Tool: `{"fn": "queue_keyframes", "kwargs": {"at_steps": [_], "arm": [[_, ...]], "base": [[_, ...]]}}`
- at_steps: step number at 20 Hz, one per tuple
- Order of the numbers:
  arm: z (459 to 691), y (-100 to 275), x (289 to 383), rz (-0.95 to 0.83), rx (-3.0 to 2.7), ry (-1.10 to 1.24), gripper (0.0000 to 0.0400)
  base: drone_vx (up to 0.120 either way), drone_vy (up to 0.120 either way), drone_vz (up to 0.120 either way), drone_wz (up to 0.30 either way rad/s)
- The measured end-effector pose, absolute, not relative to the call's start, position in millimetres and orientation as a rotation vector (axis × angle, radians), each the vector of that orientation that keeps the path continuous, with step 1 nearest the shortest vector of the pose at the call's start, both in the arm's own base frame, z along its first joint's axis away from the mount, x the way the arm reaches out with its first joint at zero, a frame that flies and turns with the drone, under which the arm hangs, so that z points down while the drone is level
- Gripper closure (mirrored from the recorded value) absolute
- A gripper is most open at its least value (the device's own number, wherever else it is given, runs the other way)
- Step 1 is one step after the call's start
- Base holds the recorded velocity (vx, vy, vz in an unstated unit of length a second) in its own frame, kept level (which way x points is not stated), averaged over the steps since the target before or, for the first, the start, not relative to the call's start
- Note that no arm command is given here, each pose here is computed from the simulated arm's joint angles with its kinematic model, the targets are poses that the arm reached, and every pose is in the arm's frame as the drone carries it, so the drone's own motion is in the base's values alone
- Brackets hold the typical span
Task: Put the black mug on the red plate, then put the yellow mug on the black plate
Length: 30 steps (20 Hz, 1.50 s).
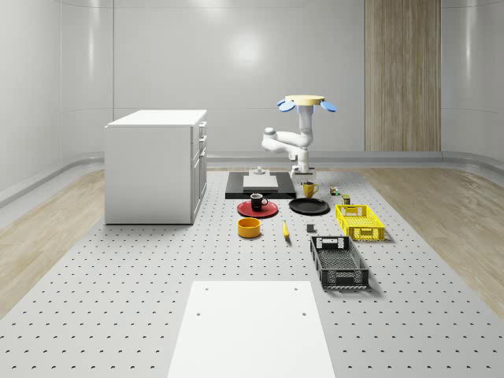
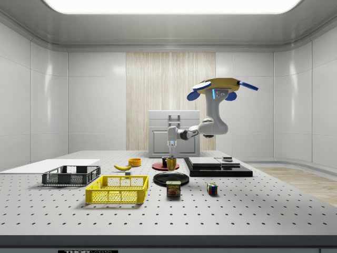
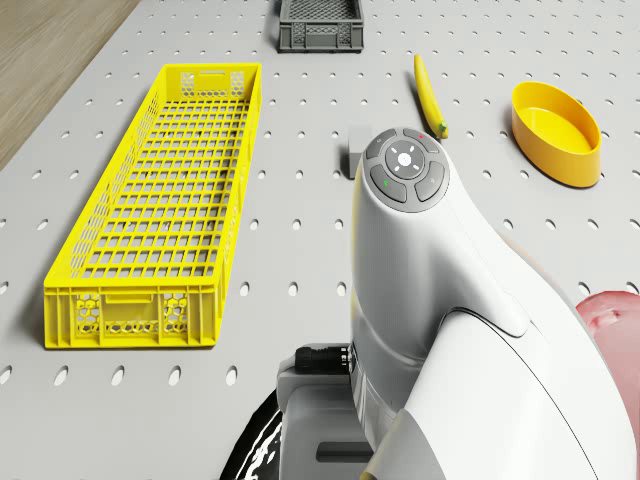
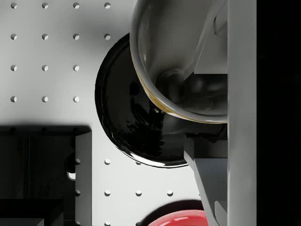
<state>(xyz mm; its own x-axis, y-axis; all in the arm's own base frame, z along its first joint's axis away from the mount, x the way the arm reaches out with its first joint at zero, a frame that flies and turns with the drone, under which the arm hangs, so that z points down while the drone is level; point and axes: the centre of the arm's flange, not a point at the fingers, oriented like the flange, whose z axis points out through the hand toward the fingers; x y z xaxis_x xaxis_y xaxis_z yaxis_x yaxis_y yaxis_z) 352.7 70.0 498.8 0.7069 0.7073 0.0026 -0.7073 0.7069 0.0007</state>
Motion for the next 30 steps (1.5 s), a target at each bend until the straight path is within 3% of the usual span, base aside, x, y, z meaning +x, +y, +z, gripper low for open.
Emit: {"fn": "queue_keyframes", "kwargs": {"at_steps": [6, 21, 30], "arm": [[507, 70, 352.7, 0.786, 0.002, -0.002, 0.0290], [564, 70, 352.6, 0.786, 0.002, -0.002, 0.0290], [577, 70, 334.1, 0.786, 0.001, -0.002, 0.0290]], "base": [[0.027, 0.000, 0.000, 0.000], [0.000, 0.000, 0.000, 0.000], [0.000, 0.000, 0.000, 0.000]]}}
